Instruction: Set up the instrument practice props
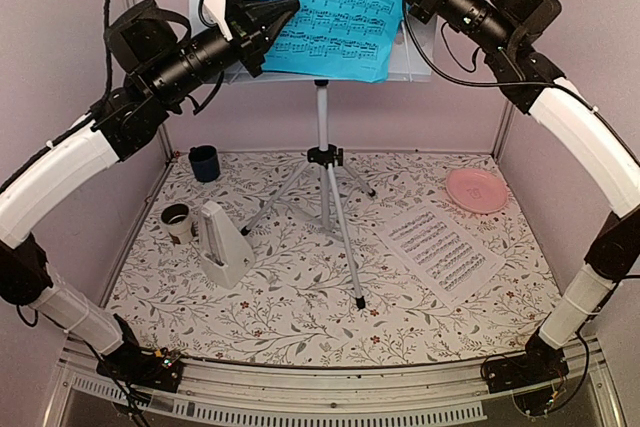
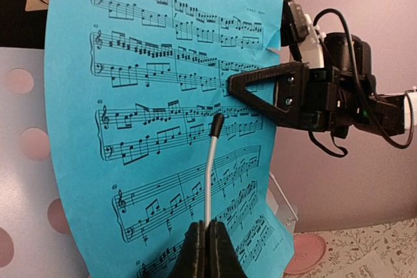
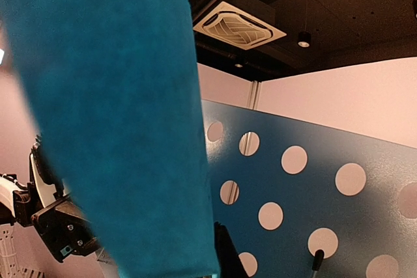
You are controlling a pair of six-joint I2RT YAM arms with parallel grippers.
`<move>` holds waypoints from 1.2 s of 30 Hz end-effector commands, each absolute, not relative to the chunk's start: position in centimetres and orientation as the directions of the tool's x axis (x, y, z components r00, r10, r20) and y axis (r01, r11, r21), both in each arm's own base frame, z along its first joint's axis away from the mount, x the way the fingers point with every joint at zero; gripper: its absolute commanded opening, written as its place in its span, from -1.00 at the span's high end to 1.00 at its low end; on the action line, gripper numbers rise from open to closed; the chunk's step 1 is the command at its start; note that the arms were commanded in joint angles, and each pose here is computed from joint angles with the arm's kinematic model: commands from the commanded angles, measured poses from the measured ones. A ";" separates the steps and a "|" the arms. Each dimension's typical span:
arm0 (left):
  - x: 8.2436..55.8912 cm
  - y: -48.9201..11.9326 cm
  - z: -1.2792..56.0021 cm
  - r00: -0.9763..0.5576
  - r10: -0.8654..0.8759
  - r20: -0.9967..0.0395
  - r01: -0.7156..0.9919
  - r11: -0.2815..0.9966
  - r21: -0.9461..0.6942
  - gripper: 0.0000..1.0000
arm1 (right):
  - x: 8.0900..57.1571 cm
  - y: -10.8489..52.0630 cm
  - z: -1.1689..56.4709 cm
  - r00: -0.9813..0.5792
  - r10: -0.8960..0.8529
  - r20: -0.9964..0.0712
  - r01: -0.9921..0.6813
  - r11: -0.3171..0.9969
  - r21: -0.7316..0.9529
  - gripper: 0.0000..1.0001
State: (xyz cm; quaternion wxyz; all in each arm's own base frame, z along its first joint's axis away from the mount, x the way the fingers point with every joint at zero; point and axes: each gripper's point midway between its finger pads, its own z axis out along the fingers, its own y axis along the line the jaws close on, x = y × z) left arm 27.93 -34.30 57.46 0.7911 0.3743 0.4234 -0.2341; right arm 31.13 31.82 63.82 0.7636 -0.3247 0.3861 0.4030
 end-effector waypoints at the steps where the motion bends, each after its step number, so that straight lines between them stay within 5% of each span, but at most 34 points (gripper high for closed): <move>1: 26.2 -33.7 58.1 0.556 -0.114 -0.823 0.723 0.556 0.411 1.00 | 29.9 32.9 64.7 0.420 0.392 -0.819 -0.886 0.374 -0.275 1.00; 36: 25.8 -34.7 57.2 0.552 -0.146 -0.821 0.763 0.485 0.427 1.00 | 29.4 38.4 63.9 0.383 0.491 -0.782 -0.922 0.158 -0.352 1.00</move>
